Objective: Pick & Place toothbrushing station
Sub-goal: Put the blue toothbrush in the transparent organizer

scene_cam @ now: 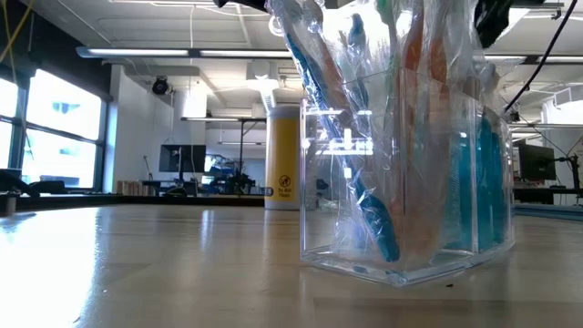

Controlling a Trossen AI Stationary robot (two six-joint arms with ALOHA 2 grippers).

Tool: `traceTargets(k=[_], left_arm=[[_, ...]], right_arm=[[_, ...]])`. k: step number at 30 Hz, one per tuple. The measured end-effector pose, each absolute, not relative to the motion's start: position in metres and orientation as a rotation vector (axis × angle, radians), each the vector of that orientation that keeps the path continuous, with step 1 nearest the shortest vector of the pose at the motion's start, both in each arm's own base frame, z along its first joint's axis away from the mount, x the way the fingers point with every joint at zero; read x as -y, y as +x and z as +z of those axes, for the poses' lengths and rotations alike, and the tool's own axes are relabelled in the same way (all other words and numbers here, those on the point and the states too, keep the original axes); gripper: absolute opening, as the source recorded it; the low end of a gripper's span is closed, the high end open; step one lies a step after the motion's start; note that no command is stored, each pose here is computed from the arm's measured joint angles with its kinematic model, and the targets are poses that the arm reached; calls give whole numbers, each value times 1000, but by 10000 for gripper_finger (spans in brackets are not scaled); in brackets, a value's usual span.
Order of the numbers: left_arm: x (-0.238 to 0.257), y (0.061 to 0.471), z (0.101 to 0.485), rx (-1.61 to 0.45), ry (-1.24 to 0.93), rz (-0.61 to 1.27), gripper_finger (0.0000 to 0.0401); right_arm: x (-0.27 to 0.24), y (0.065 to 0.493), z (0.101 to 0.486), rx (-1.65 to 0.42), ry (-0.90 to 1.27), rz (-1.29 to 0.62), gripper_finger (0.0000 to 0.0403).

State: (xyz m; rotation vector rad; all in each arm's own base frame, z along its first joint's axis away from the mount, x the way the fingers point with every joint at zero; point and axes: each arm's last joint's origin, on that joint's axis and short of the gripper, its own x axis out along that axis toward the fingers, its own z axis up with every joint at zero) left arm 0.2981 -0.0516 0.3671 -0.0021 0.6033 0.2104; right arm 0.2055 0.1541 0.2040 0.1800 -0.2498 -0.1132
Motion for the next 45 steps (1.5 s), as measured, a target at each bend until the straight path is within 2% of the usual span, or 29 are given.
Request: traceTargets(k=[18,27,35,45], left_arm=[[52,300,369,-580,14,200,190],[52,299,369,-583,12,192,190],[52,299,369,-587,13,193,190],[52,299,368,-593,18,193,190]], right_arm=[[-153,211,151,98,334,-246,14],[-157,212,146,63,363,-147,29],[-160,206,157,86,295,-111,88],[-161,204,165,103,312,-51,205]])
